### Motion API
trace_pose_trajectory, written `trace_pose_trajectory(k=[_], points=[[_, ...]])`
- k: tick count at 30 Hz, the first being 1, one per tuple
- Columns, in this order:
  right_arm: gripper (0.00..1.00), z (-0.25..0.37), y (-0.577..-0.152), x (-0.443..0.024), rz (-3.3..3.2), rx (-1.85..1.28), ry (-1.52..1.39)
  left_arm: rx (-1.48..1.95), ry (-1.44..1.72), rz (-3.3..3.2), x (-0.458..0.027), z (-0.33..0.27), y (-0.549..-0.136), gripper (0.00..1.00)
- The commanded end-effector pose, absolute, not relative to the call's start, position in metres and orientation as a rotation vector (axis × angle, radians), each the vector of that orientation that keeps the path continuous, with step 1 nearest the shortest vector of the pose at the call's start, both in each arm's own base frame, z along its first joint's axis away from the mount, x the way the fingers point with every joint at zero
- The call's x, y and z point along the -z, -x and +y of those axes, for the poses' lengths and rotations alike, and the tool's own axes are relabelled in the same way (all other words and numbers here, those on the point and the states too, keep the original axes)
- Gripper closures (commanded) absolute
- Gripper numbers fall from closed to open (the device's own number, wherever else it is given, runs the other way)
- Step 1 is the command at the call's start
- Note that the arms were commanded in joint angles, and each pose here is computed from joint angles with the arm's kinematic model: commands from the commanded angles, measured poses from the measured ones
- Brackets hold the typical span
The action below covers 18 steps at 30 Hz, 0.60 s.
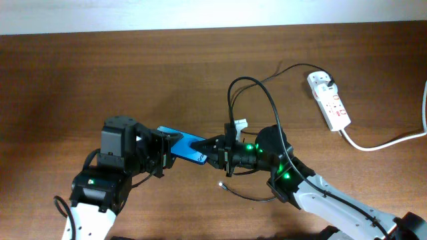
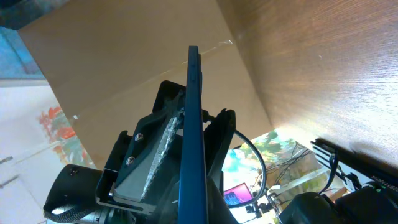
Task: Plug charger to phone and switch on socket
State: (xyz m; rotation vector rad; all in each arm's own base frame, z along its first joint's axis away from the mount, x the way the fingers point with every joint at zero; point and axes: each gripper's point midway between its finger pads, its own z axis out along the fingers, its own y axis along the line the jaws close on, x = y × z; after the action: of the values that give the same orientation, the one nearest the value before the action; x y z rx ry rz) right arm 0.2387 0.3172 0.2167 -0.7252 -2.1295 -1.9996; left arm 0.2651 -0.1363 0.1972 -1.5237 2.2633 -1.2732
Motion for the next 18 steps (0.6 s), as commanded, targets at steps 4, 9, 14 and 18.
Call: trace_pose_trajectory(k=[4, 9, 14, 18], points=[[0.94, 0.317, -0.239, -0.231, -2.124, 2.051, 0.672, 1.261, 1.522, 2.183, -0.202, -0.130, -0.279, 0.87], [0.92, 0.317, -0.239, -0.230, -2.125, 2.048, 0.675, 1.291, 1.669, 2.086, -0.204, -0.127, -0.284, 1.00], [0.87, 0.317, -0.239, -0.230, -2.125, 2.048, 0.676, 1.323, 1.634, 2.061, -0.211, -0.128, -0.290, 1.00], [0.77, 0.317, -0.239, -0.230, -2.125, 2.048, 0.676, 1.353, 1.599, 2.037, -0.219, -0.129, -0.296, 1.00]])
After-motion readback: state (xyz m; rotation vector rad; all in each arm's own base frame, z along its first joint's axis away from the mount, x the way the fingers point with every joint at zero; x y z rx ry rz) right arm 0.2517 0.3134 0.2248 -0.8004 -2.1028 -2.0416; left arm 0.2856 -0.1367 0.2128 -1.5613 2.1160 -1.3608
